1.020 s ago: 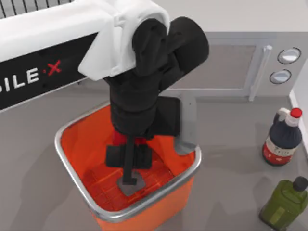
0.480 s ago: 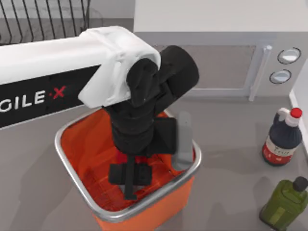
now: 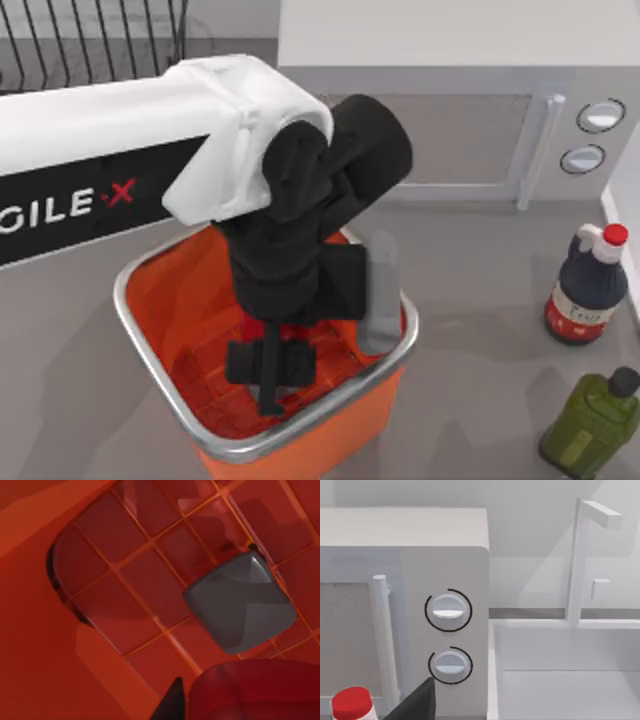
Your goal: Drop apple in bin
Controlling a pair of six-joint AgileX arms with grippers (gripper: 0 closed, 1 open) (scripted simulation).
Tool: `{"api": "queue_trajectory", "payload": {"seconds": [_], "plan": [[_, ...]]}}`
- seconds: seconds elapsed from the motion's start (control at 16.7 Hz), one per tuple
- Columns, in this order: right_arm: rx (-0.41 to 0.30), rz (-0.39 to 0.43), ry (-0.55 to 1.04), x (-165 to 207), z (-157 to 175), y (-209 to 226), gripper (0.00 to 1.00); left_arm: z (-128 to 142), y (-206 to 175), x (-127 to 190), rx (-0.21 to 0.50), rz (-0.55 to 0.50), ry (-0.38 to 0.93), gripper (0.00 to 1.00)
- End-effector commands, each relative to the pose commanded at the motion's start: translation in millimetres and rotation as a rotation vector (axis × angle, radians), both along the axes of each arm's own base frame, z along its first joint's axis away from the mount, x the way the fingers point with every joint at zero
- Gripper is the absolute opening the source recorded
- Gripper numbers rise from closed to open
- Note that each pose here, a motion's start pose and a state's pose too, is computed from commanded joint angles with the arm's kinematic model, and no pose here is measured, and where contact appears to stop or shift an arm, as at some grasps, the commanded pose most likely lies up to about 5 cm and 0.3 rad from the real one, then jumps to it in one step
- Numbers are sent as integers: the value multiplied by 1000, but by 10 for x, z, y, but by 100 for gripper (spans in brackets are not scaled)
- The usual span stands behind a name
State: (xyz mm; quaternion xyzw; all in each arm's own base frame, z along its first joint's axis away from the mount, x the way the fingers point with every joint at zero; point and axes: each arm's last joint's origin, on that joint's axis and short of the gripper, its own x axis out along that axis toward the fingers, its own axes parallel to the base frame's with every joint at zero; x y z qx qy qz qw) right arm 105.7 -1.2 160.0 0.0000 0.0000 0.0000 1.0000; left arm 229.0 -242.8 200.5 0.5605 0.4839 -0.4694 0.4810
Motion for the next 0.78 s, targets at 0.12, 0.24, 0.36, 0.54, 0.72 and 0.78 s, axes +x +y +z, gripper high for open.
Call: {"api": "queue_trajectory", "payload": {"seconds": [0.12, 0.24, 0.36, 0.54, 0.72, 0.78], "plan": [[0, 0, 0, 0, 0, 0, 100, 0, 0, 0, 0, 0, 0, 60], [0, 0, 0, 0, 0, 0, 100, 0, 0, 0, 0, 0, 0, 75], [0, 0, 0, 0, 0, 0, 100, 0, 0, 0, 0, 0, 0, 90], [0, 0, 0, 0, 0, 0, 100, 0, 0, 0, 0, 0, 0, 100], [0, 0, 0, 0, 0, 0, 100, 0, 0, 0, 0, 0, 0, 100], [0, 0, 0, 0, 0, 0, 100, 0, 0, 0, 0, 0, 0, 100]]}}
